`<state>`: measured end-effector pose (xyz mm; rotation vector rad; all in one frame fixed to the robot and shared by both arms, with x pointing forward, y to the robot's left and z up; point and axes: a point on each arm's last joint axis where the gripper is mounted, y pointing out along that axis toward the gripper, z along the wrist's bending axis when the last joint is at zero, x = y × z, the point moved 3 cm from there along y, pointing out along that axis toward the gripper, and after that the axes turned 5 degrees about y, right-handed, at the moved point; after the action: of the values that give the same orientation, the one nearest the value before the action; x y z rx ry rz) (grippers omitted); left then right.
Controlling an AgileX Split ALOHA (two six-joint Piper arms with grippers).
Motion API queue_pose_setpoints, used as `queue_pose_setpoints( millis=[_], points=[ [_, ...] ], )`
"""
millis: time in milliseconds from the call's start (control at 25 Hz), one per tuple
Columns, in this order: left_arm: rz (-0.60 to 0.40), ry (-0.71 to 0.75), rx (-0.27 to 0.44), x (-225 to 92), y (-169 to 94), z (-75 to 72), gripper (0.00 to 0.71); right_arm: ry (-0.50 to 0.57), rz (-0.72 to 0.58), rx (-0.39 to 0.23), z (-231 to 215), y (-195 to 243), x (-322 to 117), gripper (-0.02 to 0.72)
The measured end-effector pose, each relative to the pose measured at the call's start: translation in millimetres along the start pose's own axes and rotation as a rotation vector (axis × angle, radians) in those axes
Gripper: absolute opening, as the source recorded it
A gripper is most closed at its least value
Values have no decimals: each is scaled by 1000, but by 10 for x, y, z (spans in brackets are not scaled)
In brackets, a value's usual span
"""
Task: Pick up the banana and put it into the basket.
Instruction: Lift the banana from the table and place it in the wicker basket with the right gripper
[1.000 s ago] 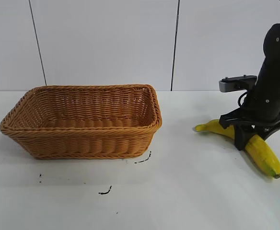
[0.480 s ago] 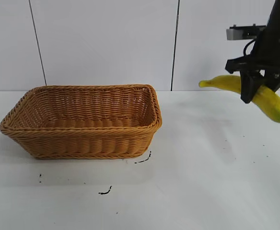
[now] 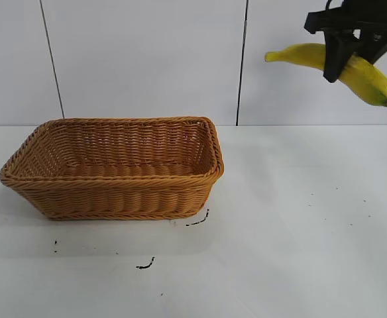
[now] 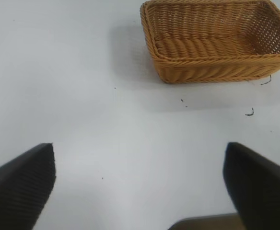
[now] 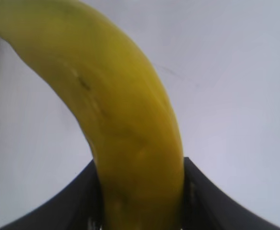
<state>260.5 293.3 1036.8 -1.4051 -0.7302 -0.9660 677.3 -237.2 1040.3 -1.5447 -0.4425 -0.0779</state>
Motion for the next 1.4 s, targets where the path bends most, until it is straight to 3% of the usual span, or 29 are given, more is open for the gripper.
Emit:
queue_pose_setpoints(
  millis=[640, 960, 1400],
  points=[
    [0, 0, 0, 0, 0, 0, 690, -459, -144, 113, 1893, 143, 357, 298],
    [0, 0, 0, 0, 0, 0, 690, -786, -332, 143, 2621, 381, 368, 298],
    [0, 0, 0, 0, 0, 0, 690, -843, -355, 104, 2723, 1095, 394, 298]
  ],
)
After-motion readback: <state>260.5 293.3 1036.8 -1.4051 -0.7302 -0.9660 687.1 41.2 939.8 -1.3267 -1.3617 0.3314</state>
